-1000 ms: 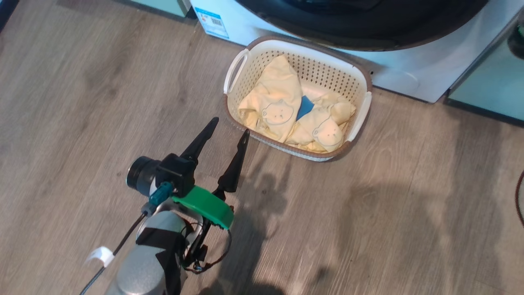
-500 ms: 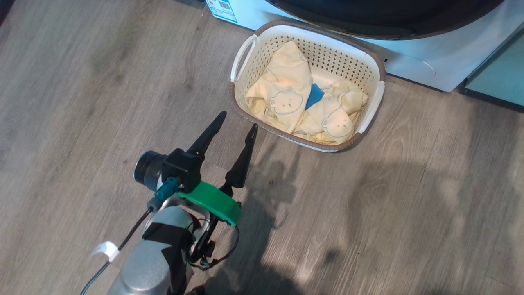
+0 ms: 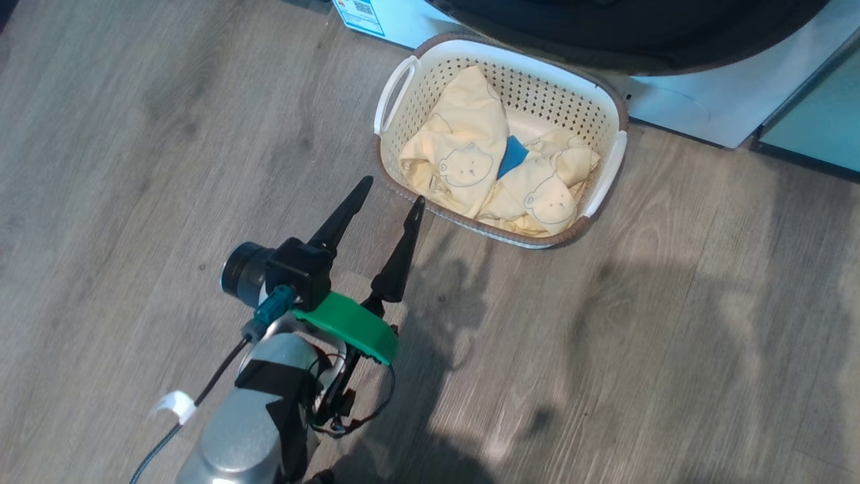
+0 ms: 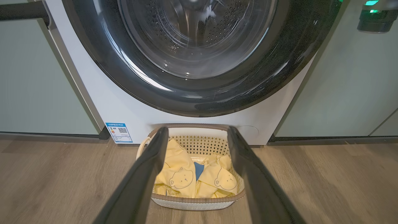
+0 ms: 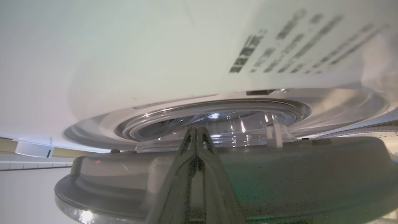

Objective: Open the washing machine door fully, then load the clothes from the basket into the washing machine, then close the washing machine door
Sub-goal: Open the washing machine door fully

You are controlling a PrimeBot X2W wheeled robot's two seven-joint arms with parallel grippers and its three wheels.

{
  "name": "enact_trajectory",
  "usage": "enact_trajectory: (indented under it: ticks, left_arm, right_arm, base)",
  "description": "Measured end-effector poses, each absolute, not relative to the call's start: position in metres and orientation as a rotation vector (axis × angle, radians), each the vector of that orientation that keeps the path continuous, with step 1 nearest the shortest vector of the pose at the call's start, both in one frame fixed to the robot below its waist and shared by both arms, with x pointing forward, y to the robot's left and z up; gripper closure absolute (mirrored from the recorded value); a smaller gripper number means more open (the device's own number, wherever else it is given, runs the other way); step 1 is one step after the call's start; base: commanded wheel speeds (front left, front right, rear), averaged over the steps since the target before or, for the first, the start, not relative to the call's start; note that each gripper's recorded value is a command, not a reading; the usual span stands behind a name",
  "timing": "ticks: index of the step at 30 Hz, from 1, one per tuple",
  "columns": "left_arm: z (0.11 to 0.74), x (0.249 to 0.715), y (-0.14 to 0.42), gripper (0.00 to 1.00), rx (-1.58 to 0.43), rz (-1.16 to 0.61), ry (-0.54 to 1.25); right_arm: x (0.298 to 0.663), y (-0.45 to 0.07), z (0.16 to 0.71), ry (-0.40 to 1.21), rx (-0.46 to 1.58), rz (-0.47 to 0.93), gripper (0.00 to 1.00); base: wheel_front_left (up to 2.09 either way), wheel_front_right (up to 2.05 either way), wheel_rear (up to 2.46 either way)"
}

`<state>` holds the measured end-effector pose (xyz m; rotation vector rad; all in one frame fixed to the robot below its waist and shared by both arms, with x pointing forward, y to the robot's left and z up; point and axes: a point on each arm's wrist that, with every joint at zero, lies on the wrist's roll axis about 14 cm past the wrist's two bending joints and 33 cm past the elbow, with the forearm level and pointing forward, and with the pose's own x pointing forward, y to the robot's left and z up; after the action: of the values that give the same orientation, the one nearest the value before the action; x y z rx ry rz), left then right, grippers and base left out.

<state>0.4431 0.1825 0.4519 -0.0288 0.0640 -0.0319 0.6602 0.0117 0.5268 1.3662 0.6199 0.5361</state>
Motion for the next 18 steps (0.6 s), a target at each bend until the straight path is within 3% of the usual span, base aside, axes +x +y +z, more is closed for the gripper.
enact_trajectory:
  ticks: [18]
  left_arm:
    - [0.468, 0.442, 0.175, 0.0, -0.037, -0.051, 0.022]
  right_arm:
    - [0.606, 0.034, 0.526, 0.759, 1.287, 0.709, 1.0]
  base:
    - [0.0, 0.0, 0.0]
